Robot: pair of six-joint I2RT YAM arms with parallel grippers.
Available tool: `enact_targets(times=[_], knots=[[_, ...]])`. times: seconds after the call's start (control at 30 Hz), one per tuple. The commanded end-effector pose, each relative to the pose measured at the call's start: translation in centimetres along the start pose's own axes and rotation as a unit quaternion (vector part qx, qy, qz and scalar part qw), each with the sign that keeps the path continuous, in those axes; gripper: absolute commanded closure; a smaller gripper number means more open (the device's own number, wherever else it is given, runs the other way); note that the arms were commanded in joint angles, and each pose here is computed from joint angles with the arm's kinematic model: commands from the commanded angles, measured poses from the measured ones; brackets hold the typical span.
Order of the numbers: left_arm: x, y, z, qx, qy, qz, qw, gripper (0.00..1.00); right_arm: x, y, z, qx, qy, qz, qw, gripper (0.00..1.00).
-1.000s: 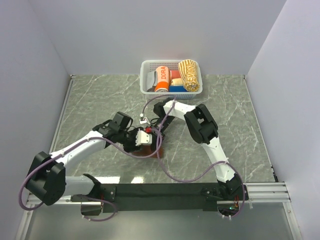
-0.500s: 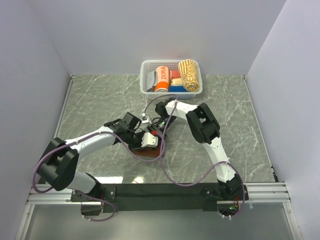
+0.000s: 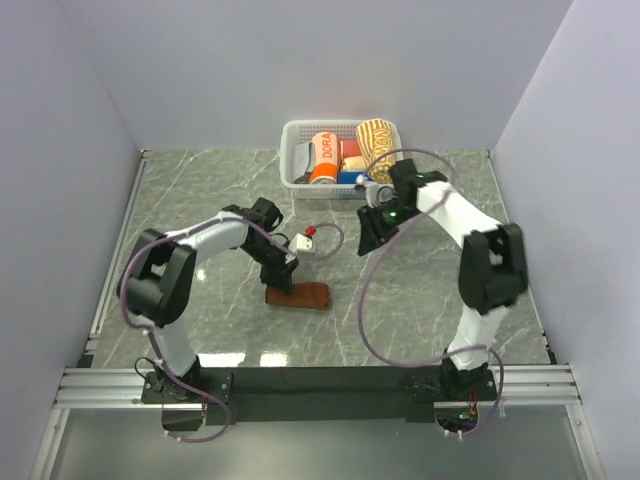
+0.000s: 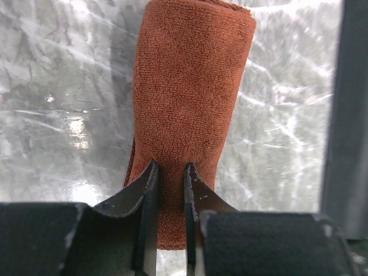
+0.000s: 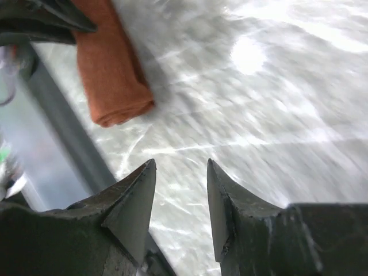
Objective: Roll the towels
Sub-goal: Roll the towel
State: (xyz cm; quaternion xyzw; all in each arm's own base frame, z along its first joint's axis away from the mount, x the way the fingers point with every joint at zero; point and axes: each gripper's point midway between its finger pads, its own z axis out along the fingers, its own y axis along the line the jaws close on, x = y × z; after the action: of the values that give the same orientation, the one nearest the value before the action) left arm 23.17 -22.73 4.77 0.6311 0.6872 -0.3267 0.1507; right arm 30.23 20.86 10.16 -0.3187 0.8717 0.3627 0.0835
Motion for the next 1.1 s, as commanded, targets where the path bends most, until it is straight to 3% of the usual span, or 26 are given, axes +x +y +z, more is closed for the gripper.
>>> enact_targets(times=[0.0,0.17,0.3,0.4,0.43,0.47,0.8,1.07], knots=[[4.7,-1.8,0.8,0.079,0.068,-0.101,0.989,0.89,-0.8,0.3,-3.5,0.083,-0.063,-0.045,0.994,0.53],[4.1,0.5,1.2,0.098,0.061,-0.139,0.983,0.89,0.2,2.2,-6.9,0.153,-0.128,-0.106,0.974,0.57],[4.4,1.6,1.5,0.099,0.07,-0.15,0.981,0.89,1.6,3.6,-6.5,0.209,-0.124,-0.177,0.954,0.57],[4.5,2.1,1.7,0.1,0.076,-0.155,0.98,0.9,1.3,6.5,-4.3,0.228,-0.118,-0.256,0.932,0.51],[4.6,2.3,1.8,0.1,0.079,-0.157,0.979,0.9,1.3,7.8,-3.2,0.221,-0.113,-0.277,0.928,0.38],[4.5,2.4,1.8,0.098,0.079,-0.155,0.98,0.9,1.0,8.1,-2.7,0.222,-0.114,-0.284,0.926,0.35],[5.1,2.5,1.9,0.123,0.09,-0.165,0.974,0.89,-0.4,12.9,5.0,0.206,-0.099,-0.423,0.877,0.33],[5.5,3.6,2.0,0.128,0.088,-0.171,0.973,0.89,-0.8,11.6,9.7,0.194,-0.079,-0.462,0.862,0.3]])
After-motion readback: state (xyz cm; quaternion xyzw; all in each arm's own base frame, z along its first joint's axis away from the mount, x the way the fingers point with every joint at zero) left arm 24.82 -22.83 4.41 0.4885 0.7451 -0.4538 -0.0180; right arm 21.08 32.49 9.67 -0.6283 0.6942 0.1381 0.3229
